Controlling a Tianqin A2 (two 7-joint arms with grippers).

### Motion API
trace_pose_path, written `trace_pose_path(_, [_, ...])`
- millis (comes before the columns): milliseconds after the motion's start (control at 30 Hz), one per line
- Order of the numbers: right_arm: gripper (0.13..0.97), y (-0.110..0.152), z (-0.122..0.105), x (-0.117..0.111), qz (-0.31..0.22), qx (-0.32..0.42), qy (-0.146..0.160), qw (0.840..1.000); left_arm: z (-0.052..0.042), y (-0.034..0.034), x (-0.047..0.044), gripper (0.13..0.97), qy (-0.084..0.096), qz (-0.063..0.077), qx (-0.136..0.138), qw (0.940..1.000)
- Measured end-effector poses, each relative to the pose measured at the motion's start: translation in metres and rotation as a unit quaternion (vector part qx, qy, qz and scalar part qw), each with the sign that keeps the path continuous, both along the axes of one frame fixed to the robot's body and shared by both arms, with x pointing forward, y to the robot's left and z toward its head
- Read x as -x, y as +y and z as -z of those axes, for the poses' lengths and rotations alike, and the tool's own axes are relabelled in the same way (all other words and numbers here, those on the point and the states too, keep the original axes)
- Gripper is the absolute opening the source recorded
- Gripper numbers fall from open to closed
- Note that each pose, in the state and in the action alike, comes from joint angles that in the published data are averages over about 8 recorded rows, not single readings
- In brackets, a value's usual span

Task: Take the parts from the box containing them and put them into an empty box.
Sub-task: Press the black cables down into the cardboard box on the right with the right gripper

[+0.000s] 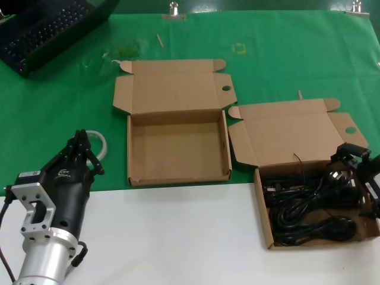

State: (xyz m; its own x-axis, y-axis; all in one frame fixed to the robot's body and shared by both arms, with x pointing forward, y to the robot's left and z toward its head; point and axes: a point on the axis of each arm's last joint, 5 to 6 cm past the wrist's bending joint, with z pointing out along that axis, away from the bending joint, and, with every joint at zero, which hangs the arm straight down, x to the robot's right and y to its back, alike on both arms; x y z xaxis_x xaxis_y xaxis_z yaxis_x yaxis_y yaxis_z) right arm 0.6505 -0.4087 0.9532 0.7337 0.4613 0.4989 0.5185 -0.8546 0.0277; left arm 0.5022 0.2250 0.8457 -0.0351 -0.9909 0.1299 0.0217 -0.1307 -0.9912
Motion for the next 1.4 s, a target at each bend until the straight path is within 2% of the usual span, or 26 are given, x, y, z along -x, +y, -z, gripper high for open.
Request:
trace_pose_path(233, [0.949,0.001,-0.004,-0.005,0.009,-0.007,-0.006,1.0,0.0,0.0,0.0,0.156,0.0,0.0,0.0,1.0])
trace_pose_path(533, [0.868,0.004,-0.004,-0.008,0.014,-0.015,-0.012,1.0,0.0,0.0,0.0,0.156,0.0,0.0,0.0,1.0])
trace_pose_path(833, [0.721,0.007,-0.005,-0.012,0.017,-0.02,-0.021,0.999,0.0,0.0,0.0,0.156,0.0,0.0,0.0,1.0])
trace_pose_path(1100, [0.51,0.011,-0.01,-0.013,0.018,-0.026,-0.029,0.999,0.0,0.0,0.0,0.156,0.0,0.0,0.0,1.0])
trace_pose_path(1233, [0.51,0.013,-0.015,-0.013,0.019,-0.031,-0.033,0.999,0.0,0.0,0.0,0.156,0.0,0.0,0.0,1.0])
trace_pose_path(1400, [0.393,0.015,-0.022,-0.011,0.02,-0.037,-0.039,0.998,0.0,0.0,0.0,0.156,0.0,0.0,0.0,1.0])
